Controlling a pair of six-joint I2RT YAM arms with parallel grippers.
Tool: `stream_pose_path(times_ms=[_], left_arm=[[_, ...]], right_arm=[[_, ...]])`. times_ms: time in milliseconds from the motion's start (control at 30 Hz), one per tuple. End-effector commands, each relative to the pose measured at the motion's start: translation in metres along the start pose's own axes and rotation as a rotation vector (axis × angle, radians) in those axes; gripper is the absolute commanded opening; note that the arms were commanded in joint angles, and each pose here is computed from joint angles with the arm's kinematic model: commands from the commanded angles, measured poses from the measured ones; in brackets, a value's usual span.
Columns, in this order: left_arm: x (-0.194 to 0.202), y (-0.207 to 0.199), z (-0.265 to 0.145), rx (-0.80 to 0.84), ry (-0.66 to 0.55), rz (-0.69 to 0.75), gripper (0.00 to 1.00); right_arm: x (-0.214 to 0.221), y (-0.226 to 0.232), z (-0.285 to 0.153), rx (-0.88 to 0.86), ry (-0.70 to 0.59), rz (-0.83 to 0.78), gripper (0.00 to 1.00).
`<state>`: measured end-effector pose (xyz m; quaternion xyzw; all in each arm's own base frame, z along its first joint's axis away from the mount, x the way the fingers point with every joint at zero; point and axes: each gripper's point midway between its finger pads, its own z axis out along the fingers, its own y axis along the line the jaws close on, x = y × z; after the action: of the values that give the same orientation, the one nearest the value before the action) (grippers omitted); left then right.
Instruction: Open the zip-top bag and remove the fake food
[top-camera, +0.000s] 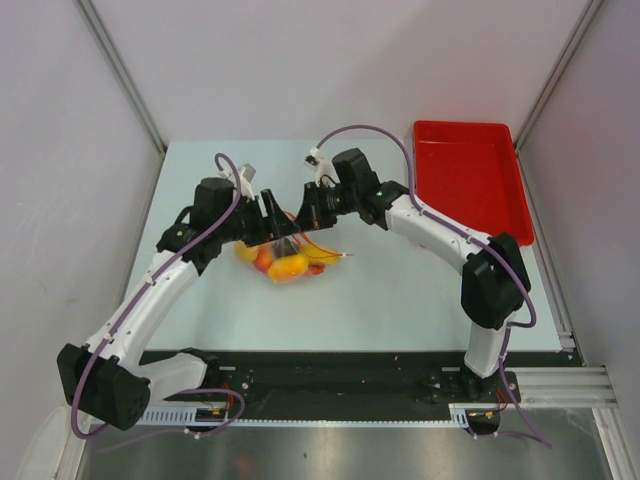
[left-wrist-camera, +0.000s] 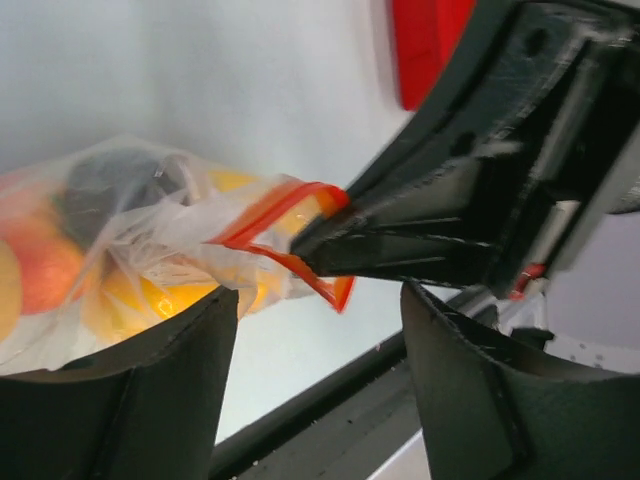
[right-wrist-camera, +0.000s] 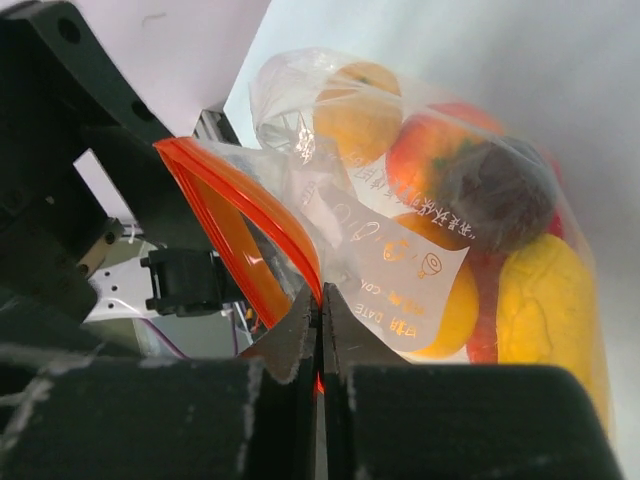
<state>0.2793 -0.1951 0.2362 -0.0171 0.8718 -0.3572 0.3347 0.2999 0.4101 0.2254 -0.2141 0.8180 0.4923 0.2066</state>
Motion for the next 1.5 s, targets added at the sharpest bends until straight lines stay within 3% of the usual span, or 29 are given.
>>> stream_pose_path(times_ms=[0,67,200,300,400,467,533,567,633,667,700,800,1033,1233,1433,1467], left_arm=[[-0.004,0.013,-0.003,-0.116,-0.05,-0.114,0.65],[-0.005,0.018,-0.005,-0.157,-0.06,-0.126,0.55],[-0.009,0.018,-0.01,-0.182,-0.095,-0.141,0.46],[-0.009,0.02,-0.008,-0.192,-0.1,-0.147,0.49],[-0.015,0.018,-0.003,-0.18,-0.108,-0.138,0.65],[-0.016,0.022,0.003,-0.196,-0.097,-0.127,0.63],[-0.017,0.025,0.007,-0.21,-0.082,-0.096,0.48],[-0.015,0.028,0.011,-0.222,-0.061,-0.088,0.32],[-0.016,0.027,0.012,-0.221,-0.038,-0.049,0.19],[-0.015,0.029,0.013,-0.232,-0.023,-0.034,0.03],[-0.019,0.026,0.01,-0.232,-0.028,-0.026,0.0],[-0.021,0.019,-0.003,-0.221,-0.029,0.01,0.0],[-0.018,-0.006,-0.038,-0.171,0.013,0.058,0.0],[-0.025,-0.014,-0.045,-0.162,0.022,0.119,0.0],[-0.027,-0.056,-0.03,0.08,0.08,0.149,0.0],[-0.025,-0.053,-0.02,0.076,0.112,0.136,0.0]], right_arm=[[-0.027,0.043,-0.017,-0.06,-0.121,-0.034,0.0],[-0.028,0.047,-0.018,-0.051,-0.136,-0.04,0.0],[-0.03,0.054,-0.019,-0.044,-0.154,-0.046,0.0],[-0.029,0.061,-0.021,-0.058,-0.154,-0.056,0.0],[-0.022,0.069,-0.021,-0.069,-0.136,-0.069,0.0],[-0.016,0.067,-0.02,-0.056,-0.125,-0.075,0.0],[-0.014,0.066,-0.023,-0.044,-0.131,-0.084,0.0],[-0.01,0.061,-0.023,-0.036,-0.126,-0.075,0.0],[-0.01,0.058,-0.027,-0.03,-0.13,-0.072,0.0],[-0.009,0.054,-0.028,-0.022,-0.128,-0.068,0.0],[-0.01,0.054,-0.031,-0.019,-0.133,-0.072,0.0],[-0.013,0.039,-0.039,0.018,-0.142,-0.075,0.01],[-0.016,-0.043,-0.068,0.323,-0.137,-0.18,0.01],[-0.008,-0.073,-0.084,0.445,-0.125,-0.191,0.03],[-0.006,-0.067,-0.085,0.443,-0.114,-0.217,0.18],[-0.004,-0.07,-0.088,0.457,-0.106,-0.212,0.24]])
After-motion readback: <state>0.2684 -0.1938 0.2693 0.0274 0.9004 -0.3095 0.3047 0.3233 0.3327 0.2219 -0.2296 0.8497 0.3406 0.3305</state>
